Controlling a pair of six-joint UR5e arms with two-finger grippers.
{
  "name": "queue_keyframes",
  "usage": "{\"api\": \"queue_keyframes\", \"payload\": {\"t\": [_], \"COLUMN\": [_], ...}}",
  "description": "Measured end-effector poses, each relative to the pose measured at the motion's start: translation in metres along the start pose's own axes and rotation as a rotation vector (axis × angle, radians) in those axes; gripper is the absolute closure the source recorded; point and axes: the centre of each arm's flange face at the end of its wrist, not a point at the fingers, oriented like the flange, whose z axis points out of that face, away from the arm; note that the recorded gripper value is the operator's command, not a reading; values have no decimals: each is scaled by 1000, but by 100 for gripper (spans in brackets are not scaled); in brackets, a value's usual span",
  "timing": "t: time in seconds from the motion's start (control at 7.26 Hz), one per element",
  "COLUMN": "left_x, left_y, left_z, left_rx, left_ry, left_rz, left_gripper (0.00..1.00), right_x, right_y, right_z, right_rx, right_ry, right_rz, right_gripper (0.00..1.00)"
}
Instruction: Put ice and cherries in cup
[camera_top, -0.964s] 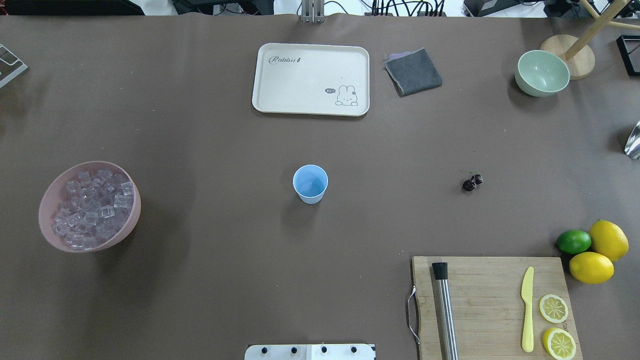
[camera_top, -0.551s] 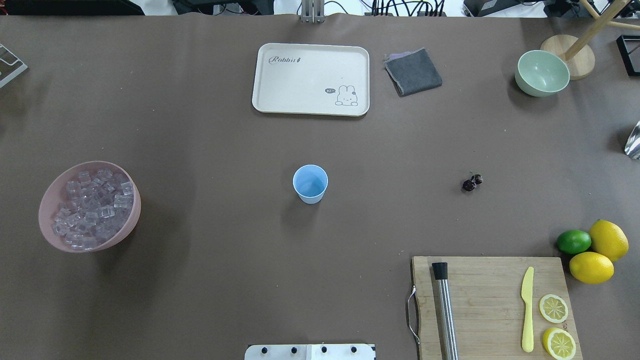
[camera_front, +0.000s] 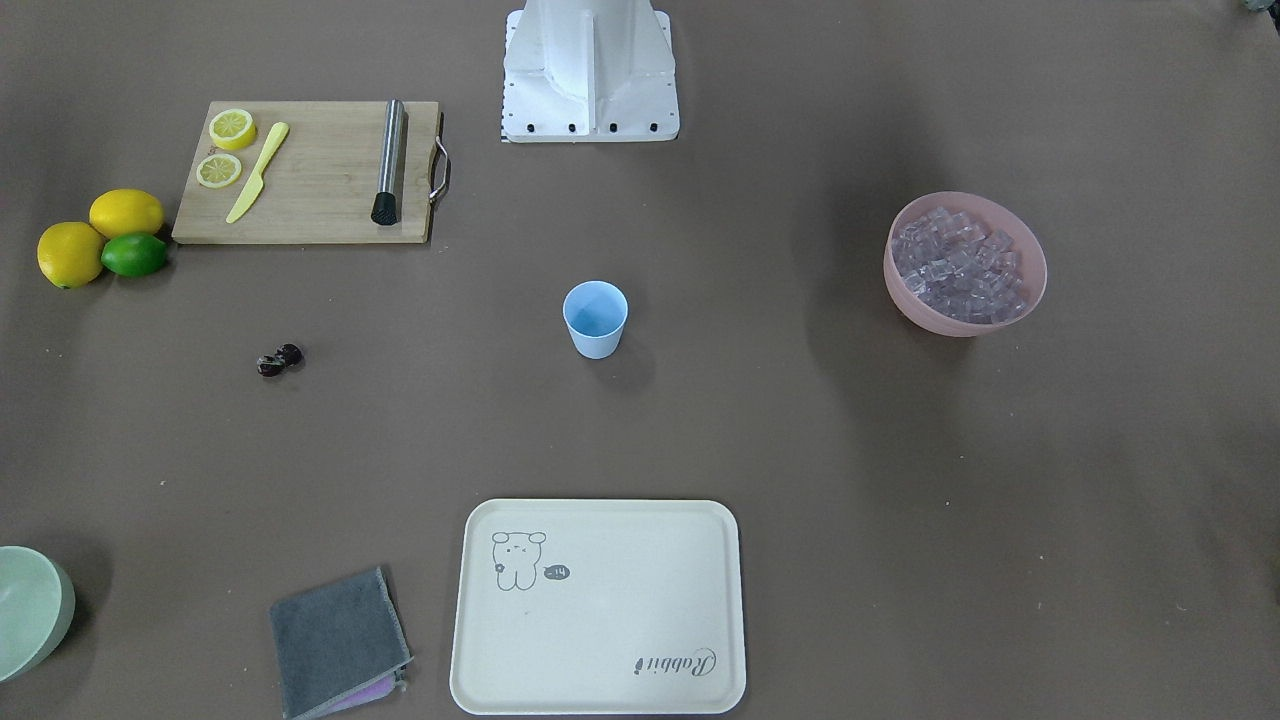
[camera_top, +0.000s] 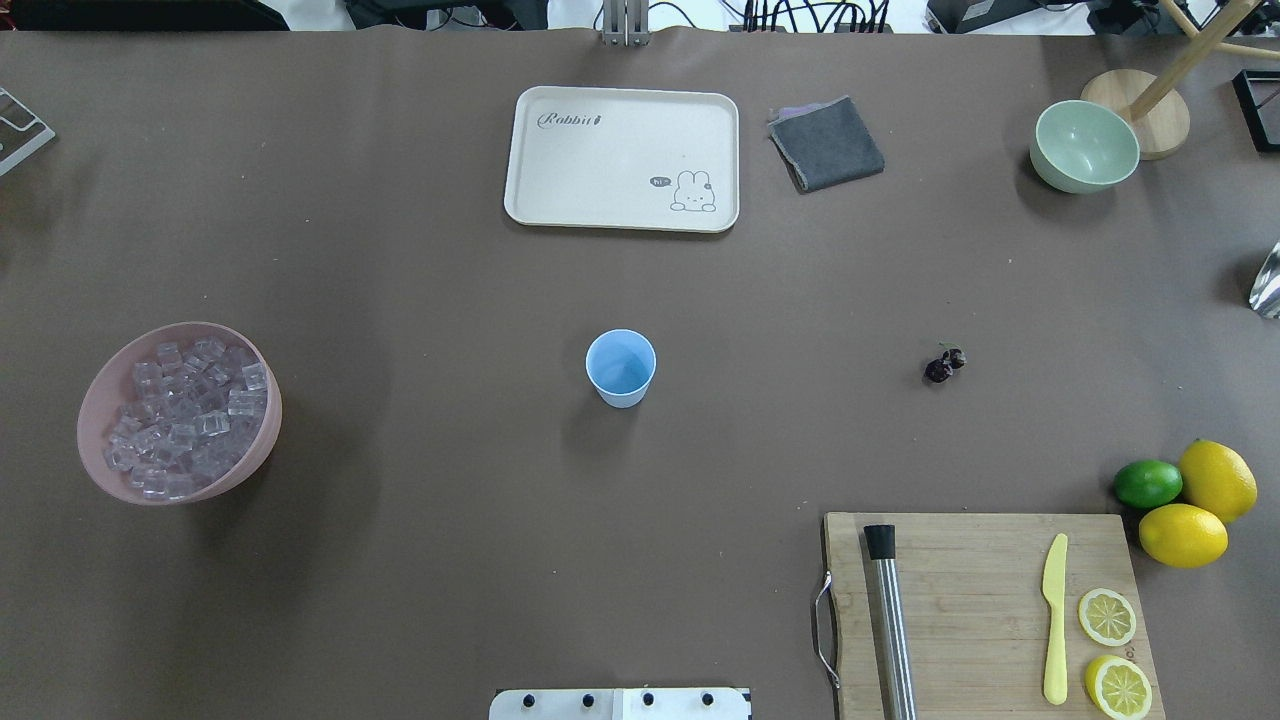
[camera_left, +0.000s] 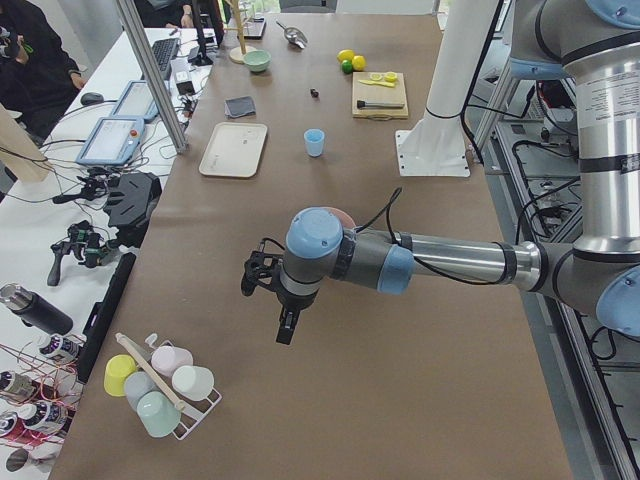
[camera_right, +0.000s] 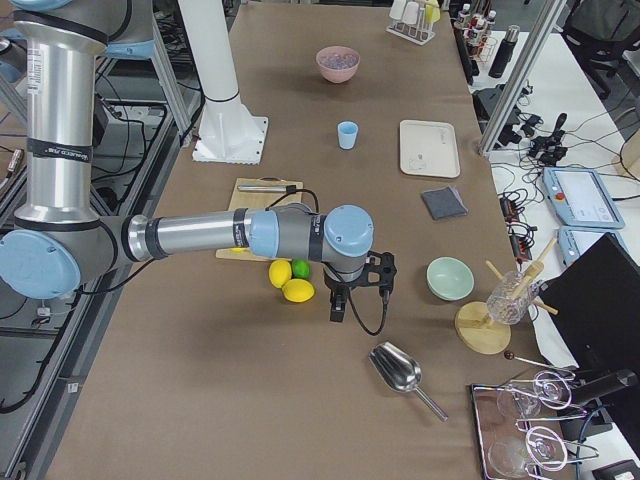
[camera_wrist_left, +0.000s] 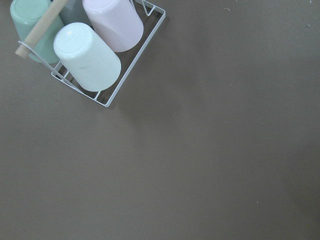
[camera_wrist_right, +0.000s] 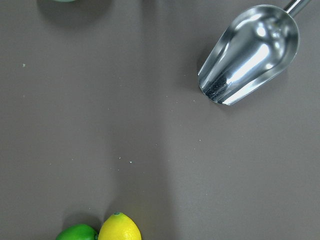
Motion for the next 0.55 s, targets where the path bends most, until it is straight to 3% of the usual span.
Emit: {"api": "queue_keyframes", "payload": {"t": [0.55], "left_x": [-8], "left_y": [4], "left_z": [-1], "left_rx": [1], "left_ry": [-10], "left_rz": [-15], "left_gripper": [2], "right_x": [-8], "right_y": [-9], "right_z": [-5], "right_rx": [12], "right_ry": [2], "right_rz": [-19], "right_gripper": [0]}}
